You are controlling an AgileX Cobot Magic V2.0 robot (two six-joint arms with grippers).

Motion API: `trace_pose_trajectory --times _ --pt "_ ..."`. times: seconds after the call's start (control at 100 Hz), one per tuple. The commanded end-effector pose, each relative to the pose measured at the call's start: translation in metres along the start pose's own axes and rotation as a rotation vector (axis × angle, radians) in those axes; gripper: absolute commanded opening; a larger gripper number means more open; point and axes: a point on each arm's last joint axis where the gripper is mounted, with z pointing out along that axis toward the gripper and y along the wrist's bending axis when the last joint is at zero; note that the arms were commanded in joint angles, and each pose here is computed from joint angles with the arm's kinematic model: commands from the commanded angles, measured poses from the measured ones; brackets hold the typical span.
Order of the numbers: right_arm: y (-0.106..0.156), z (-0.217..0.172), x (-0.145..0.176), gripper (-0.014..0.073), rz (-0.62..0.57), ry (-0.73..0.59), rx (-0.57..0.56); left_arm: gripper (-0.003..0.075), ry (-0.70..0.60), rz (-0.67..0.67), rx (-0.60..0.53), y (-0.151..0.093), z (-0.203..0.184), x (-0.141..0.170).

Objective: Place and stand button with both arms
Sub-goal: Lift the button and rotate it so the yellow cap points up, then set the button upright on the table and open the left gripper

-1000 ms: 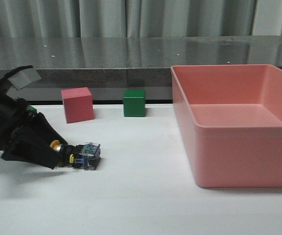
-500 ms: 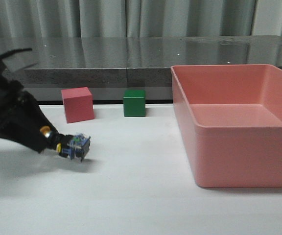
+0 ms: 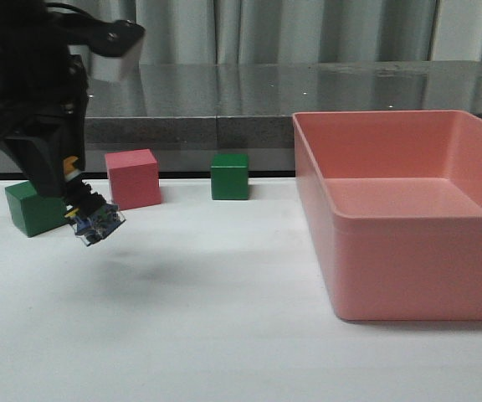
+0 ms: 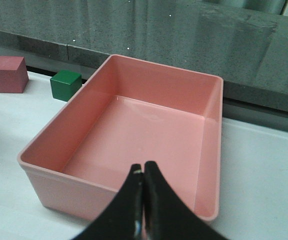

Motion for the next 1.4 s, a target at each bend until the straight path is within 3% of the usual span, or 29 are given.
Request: trace_pose_trajectory --times 0.0,0.25,0.73,0.84,0.98,1.07,1.39 --pt "-0.003 -0.003 -0.014 -0.0062 -0.003 -0.085 0.029 -0.002 0.097 0.01 -0.158 0.004 -0.021 -0.018" --pt "-0.003 -0.003 -0.014 -0.0062 -0.003 -0.084 0.029 -0.002 0.346 0.131 -0.252 -0.002 0.002 -0.055" --pt "-0.003 -0.003 -0.014 -0.0062 -0.003 -0.084 0.029 0.0001 0.354 0.153 -0.226 -0.003 0.016 -0.062" --pt "-0.003 -0.003 -0.014 -0.0062 -0.003 -0.084 0.029 0.0123 0.329 0.146 -0.225 -0.003 0.017 -0.064" --pt "-0.003 -0.003 -0.014 -0.0062 -0.003 -0.084 0.029 0.0402 0.311 0.144 -0.238 -0.002 0.017 -0.066" --pt "-0.003 -0.003 -0.014 -0.0062 -0.003 -0.084 0.029 0.0512 0.313 0.144 -0.236 -0.002 0.017 -0.065" --pt "-0.003 -0.003 -0.014 -0.0062 -0.003 -0.084 0.029 0.0536 0.404 0.112 -0.176 -0.009 0.005 -0.054"
